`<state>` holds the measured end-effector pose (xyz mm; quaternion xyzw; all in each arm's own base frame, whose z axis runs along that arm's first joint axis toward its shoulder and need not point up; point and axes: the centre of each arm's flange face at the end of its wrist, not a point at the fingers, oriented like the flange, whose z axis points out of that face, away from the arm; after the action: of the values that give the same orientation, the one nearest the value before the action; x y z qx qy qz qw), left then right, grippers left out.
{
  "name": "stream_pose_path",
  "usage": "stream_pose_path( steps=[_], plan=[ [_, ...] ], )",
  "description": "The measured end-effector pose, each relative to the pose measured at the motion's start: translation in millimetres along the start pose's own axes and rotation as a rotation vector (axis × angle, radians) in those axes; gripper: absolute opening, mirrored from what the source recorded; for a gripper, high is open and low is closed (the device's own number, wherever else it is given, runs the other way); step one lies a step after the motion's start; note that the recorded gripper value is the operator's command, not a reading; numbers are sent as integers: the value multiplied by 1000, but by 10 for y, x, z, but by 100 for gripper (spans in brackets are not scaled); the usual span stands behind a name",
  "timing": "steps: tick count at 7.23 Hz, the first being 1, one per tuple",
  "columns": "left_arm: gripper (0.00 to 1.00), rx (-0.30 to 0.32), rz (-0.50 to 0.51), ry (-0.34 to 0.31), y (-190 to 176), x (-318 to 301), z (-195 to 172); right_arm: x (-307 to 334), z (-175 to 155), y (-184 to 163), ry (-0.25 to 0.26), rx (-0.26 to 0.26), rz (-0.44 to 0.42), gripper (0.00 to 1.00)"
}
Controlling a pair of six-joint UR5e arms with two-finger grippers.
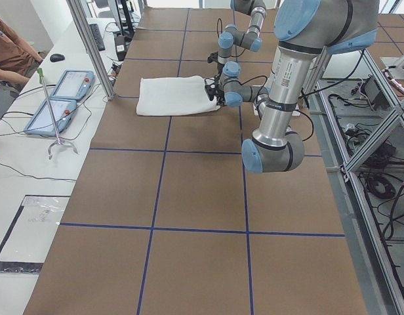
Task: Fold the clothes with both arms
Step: 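Hold the near edge with both grippers and lift it slightly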
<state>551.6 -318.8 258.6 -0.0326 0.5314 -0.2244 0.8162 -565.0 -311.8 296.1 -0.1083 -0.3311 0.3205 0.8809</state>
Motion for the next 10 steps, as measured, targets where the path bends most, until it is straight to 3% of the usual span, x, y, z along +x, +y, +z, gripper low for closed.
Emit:
stream_pose_path(
  steps=[2, 3, 8, 10],
  plan=[
    [0, 1, 0, -1, -2, -4, 2, -25, -19, 16, -5, -2, -1, 2],
    [0, 1, 0, 0, -2, -3, 1, -47, -26, 28, -6, -3, -2, 0],
    [0, -2, 0, 7, 10, 24, -36, -177, -287, 45, -58, -18, 5, 0],
    [0, -16, -5, 36, 49, 75, -280, -105, -402, 53, -74, -27, 4, 0]
  ],
)
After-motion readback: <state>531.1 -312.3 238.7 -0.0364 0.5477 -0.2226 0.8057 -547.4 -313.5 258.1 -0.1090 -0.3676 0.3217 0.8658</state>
